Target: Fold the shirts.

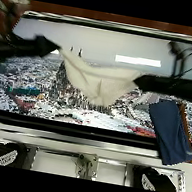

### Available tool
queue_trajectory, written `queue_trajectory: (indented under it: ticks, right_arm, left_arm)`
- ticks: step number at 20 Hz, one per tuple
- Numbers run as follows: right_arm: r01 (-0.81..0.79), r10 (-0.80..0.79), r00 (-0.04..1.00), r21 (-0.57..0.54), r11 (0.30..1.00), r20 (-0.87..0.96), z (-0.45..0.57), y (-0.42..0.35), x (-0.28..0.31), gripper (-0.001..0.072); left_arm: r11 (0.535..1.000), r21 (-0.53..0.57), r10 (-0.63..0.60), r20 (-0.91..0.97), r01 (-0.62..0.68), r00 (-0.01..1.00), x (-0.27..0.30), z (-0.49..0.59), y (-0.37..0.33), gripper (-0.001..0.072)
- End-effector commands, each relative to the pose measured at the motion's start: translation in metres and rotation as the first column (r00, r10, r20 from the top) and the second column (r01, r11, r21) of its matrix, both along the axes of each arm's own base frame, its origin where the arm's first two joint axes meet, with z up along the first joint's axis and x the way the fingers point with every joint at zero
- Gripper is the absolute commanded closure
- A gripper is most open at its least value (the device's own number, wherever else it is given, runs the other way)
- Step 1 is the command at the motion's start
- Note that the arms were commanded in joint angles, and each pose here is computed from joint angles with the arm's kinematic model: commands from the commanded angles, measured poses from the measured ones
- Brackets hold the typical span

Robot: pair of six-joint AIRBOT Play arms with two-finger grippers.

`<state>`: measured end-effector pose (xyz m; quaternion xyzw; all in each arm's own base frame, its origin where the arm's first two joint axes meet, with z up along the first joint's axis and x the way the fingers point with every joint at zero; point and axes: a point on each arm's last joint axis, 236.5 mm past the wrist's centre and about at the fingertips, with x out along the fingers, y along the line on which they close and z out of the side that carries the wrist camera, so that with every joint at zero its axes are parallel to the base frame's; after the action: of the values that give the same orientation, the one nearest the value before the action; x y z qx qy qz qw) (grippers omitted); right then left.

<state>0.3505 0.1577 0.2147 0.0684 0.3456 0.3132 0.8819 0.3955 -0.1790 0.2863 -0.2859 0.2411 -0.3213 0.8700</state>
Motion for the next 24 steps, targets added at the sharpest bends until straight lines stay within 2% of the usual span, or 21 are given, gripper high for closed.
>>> queue_trajectory:
  ticks: [1, 3, 5, 6, 9, 11, 15, 18, 21, 24]
  right_arm:
    - [0.023, -0.034, 0.944, 0.038, 0.999, 0.328, 0.146, -0.009, -0.047, 0.0635]
    - [0.004, -0.018, 0.932, 0.039, 0.999, 0.363, 0.174, -0.008, -0.076, 0.0635]
    - [-0.011, 0.007, 0.936, 0.01, 1.0, 0.352, 0.179, -0.008, -0.099, 0.0635]
    - [-0.01, 0.006, 0.942, 0.009, 1.0, 0.336, 0.179, -0.009, -0.106, 0.0635]
    - [-0.012, 0.009, 0.952, 0.006, 1.0, 0.307, 0.178, -0.009, -0.114, 0.0635]
    - [0.031, -0.017, 0.96, -0.045, 0.998, 0.281, 0.165, -0.021, -0.107, 0.0635]
    - [0.09, -0.069, 0.99, -0.176, 0.98, 0.124, 0.113, -0.046, -0.068, 0.0635]
    - [0.067, -0.082, 0.993, -0.165, 0.984, -0.086, 0.058, -0.039, -0.02, 0.0635]
    - [0.044, -0.089, 0.961, -0.17, 0.984, -0.263, -0.016, -0.033, 0.038, 0.0635]
    - [0.091, -0.136, 0.946, -0.164, 0.982, -0.294, -0.091, -0.033, 0.115, 0.0635]
  left_arm:
    - [0.994, -0.066, 0.111, 0.448, -0.092, 0.887, -0.073, 0.184, 0.026, 0.0676]
    - [0.989, -0.08, 0.151, 0.557, -0.128, 0.817, -0.114, 0.235, 0.036, 0.0677]
    - [0.984, -0.099, 0.179, 0.574, -0.149, 0.799, -0.139, 0.25, 0.043, 0.0677]
    - [0.985, -0.073, 0.169, 0.563, -0.155, 0.809, -0.147, 0.245, 0.043, 0.0677]
    - [0.986, 0.09, 0.092, 0.408, -0.14, 0.908, -0.148, 0.189, 0.036, 0.0677]
    - [0.968, 0.211, 0.064, 0.304, -0.133, 0.951, -0.142, 0.147, 0.04, 0.0677]
    - [0.908, 0.358, 0.156, 0.191, -0.217, 0.969, -0.105, 0.081, 0.072, 0.0677]
    - [0.862, 0.411, 0.243, 0.176, -0.296, 0.954, -0.061, 0.048, 0.095, 0.0676]
    - [0.858, 0.42, 0.273, 0.118, -0.297, 0.955, -0.01, 0.01, 0.098, 0.0676]
    - [0.853, 0.44, 0.298, 0.028, -0.279, 0.954, 0.046, -0.045, 0.099, 0.0675]
